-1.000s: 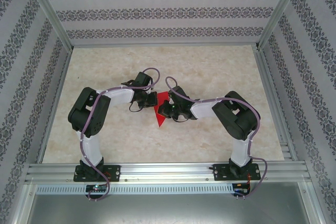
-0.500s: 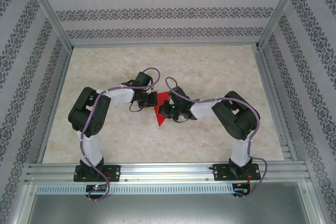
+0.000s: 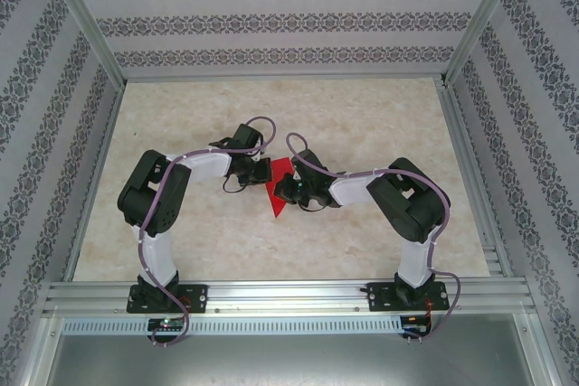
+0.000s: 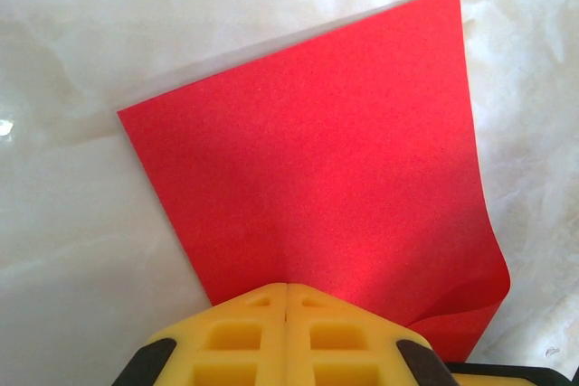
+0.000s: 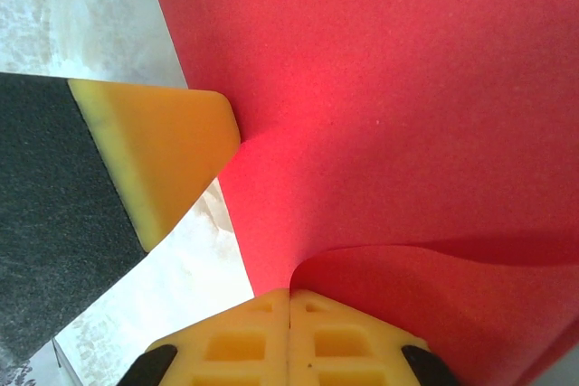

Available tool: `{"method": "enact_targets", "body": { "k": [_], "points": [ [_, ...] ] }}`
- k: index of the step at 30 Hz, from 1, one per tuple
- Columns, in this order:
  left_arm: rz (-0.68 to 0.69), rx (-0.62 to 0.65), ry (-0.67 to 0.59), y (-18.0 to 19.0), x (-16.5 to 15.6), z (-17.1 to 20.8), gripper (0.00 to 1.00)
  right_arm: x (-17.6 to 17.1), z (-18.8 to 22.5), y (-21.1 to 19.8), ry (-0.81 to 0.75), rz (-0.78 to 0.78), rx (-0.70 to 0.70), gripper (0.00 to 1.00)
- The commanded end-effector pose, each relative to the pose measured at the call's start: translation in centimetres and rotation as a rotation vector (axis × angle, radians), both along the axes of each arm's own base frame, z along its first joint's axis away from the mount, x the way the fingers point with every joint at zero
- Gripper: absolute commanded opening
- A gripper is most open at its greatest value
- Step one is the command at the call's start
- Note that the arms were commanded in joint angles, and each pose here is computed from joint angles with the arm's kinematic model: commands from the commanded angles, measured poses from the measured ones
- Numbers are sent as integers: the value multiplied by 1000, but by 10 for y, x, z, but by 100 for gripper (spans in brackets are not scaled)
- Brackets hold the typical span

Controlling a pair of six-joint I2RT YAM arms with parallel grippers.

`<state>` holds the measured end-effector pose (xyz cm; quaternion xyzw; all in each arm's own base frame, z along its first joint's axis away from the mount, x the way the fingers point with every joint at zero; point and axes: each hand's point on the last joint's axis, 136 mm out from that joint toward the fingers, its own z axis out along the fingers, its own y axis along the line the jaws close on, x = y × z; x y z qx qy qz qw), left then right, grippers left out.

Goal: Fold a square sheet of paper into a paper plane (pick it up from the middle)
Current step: Third fold the triangle at the center of the table.

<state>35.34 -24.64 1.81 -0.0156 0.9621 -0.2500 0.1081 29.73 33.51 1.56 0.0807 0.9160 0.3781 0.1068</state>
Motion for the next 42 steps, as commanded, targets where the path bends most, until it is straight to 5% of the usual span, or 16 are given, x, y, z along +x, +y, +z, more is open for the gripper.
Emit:
{"method": "enact_targets", "body": {
  "k": [1,16,32,42],
  "points": [
    [-3,54,64,5,-12,-27,5,2,0,4,-15,11,14,5],
    [-6,53,67,5,-12,-28,5,-2,-16,-3,22,2,-38,6],
    [106,42,-2,30,7,17,13,-6,-20,-8,44,0,-60,31],
    [86,-88,3,22,-4,33,13,-6,-20,-11,38,-7,-42,23]
  ]
}}
